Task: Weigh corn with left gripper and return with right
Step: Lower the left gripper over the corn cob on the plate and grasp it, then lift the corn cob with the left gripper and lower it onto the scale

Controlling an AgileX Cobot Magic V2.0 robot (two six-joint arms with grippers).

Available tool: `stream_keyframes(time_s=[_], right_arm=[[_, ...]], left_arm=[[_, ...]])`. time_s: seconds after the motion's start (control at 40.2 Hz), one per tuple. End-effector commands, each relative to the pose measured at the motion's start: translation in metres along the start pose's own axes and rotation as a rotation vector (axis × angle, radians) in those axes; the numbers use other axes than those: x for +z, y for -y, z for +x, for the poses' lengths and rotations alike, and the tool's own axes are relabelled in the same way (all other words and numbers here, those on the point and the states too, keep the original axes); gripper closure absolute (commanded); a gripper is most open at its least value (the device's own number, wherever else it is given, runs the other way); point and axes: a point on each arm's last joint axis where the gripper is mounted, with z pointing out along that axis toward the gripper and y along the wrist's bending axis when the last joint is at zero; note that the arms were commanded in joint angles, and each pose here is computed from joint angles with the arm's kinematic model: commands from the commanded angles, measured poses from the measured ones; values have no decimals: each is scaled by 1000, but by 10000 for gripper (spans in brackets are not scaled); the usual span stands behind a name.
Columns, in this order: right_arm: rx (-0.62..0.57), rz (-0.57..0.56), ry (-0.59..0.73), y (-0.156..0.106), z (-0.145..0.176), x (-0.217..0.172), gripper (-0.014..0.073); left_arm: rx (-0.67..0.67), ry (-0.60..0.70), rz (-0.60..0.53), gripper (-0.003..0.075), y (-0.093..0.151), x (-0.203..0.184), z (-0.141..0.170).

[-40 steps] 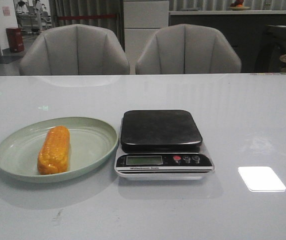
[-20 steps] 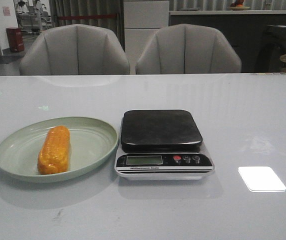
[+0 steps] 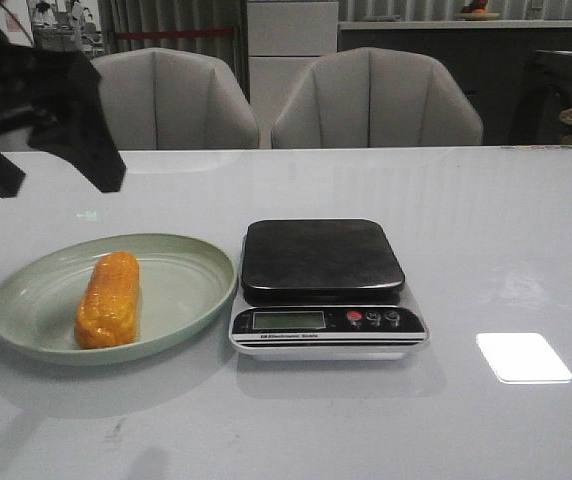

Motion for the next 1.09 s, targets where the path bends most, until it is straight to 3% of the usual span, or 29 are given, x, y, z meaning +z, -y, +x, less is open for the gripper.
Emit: stream_keyframes(time_s=[0.0,0.348,0.572,0.696,0.87,1.069], right_arm=[[-16,5,94,0,-7,-2,429],[-16,5,94,0,-7,-2,429],[-16,5,94,0,-7,-2,429],[-16,5,94,0,-7,-2,429],[-16,5,94,0,-7,-2,429],[-16,5,94,0,-7,-2,429]], left_arm=[[-39,56,26,107,9,9,-18],[-78,-108,-14,107,7,68,-21],[-108,-231,-43,164,4,98,-13],[-109,-261,-50,300,3,105,-11],[-99,-215,-28,608,11,98,-29],[-55,-102,35,599,39,79,-60]])
